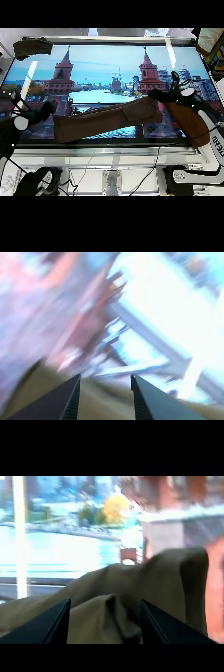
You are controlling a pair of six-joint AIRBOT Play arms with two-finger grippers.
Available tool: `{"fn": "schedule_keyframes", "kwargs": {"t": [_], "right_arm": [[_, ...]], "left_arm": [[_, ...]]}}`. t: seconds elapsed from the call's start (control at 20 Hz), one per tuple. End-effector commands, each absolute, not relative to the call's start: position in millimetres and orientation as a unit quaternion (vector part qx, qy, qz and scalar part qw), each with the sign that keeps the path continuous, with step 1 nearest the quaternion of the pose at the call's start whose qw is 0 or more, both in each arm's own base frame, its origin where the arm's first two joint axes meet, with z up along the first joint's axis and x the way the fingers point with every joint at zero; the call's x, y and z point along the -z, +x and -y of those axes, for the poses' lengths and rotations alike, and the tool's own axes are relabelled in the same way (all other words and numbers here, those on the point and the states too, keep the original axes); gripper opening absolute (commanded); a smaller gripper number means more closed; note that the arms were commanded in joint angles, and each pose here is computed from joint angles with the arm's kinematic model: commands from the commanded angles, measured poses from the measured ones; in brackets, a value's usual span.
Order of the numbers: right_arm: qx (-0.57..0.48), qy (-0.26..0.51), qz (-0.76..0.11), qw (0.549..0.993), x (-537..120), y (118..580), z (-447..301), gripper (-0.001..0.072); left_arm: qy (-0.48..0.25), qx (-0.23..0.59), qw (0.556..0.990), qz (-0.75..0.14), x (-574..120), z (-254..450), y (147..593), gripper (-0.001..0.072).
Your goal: Fold the shirts.
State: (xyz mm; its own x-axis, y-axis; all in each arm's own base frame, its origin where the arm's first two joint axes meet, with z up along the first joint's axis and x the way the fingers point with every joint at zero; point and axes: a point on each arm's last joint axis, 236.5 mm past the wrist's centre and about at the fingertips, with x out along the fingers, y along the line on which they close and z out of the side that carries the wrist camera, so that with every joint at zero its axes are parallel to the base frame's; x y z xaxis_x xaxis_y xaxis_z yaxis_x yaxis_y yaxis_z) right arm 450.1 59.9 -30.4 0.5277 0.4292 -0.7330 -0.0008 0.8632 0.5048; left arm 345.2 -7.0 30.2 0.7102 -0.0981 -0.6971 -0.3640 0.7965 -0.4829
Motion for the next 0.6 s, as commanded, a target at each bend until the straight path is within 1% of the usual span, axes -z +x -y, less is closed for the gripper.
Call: {"fn": "schedule_keyframes", "kwargs": {"t": [0.0, 0.1, 0.2, 0.45, 0.5, 0.55], "right_arm": [[-0.165, 0.208, -0.488, 0.832, 5.4, 439.8, -47.5, 0.0524], [-0.152, 0.192, -0.509, 0.825, 14.9, 428.9, -27.0, 0.0525], [-0.128, 0.176, -0.537, 0.815, 28.0, 415.3, -4.4, 0.0525], [-0.128, 0.210, -0.585, 0.773, 68.2, 396.6, -0.5, 0.0529], [-0.137, 0.214, -0.589, 0.767, 75.1, 396.0, -4.4, 0.0550], [-0.143, 0.223, -0.594, 0.760, 82.0, 395.1, -7.8, 0.0550]], "left_arm": [[-0.317, 0.005, 0.894, -0.316, -90.3, 36.5, 371.3, 0.0387], [-0.311, 0.048, 0.899, -0.306, -108.2, 61.2, 374.1, 0.0382], [-0.302, 0.076, 0.896, -0.315, -109.2, 84.5, 369.7, 0.0376], [-0.296, 0.129, 0.882, -0.343, -106.8, 130.9, 353.9, 0.0370], [-0.301, 0.135, 0.879, -0.344, -107.8, 136.3, 352.3, 0.0370], [-0.303, 0.138, 0.878, -0.345, -108.3, 139.2, 351.4, 0.0369]]}}
